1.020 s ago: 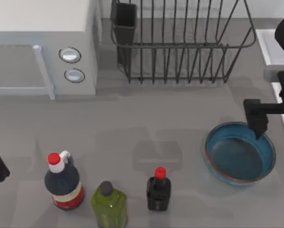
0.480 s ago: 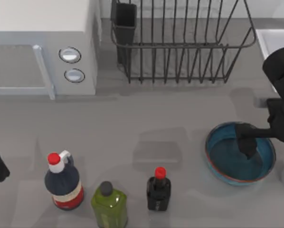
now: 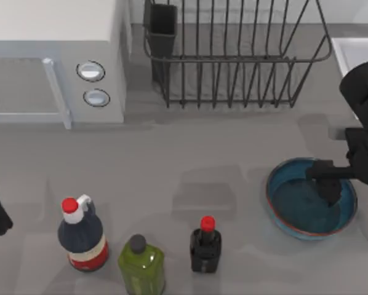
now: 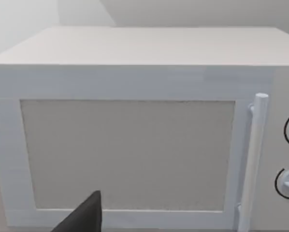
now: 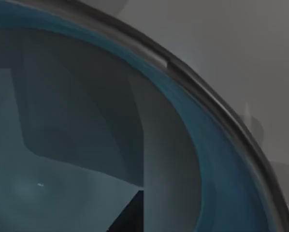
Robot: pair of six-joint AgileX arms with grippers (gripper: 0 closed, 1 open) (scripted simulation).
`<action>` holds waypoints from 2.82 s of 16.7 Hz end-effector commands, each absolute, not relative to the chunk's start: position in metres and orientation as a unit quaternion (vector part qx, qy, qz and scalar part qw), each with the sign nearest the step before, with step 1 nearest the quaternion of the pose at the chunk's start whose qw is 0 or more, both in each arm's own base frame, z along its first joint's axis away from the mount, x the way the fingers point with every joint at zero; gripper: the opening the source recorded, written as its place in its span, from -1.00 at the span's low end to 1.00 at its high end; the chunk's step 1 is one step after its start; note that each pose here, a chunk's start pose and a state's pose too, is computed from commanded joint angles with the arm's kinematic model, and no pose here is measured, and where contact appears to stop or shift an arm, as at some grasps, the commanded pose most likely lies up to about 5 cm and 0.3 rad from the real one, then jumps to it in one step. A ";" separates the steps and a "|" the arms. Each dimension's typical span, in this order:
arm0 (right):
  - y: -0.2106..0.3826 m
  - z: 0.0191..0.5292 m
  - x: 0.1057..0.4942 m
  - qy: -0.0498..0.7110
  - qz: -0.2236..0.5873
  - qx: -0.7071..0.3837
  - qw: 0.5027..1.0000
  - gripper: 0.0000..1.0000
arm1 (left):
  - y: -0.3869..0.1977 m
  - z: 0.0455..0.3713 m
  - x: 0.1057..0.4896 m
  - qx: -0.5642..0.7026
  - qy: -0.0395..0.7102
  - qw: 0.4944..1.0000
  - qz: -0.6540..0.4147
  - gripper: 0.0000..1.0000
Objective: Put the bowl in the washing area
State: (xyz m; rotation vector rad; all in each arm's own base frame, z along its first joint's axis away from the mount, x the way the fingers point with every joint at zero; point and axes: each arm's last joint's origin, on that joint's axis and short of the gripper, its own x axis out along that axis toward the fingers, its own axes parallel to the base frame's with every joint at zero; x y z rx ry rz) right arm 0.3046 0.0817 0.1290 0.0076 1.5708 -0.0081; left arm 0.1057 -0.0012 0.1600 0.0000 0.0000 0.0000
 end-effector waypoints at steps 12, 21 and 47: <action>0.082 0.129 0.305 0.707 -0.004 0.003 0.707 -1.00 | -0.001 0.160 0.106 0.000 0.000 1.000 0.000 1.00; 0.084 0.160 0.314 0.703 -0.003 0.005 0.711 -1.00 | -0.001 0.160 0.106 0.000 0.000 1.000 0.000 1.00; 0.017 0.228 0.342 0.573 0.046 0.116 0.810 -1.00 | -0.001 0.160 0.106 0.000 0.000 1.000 0.000 1.00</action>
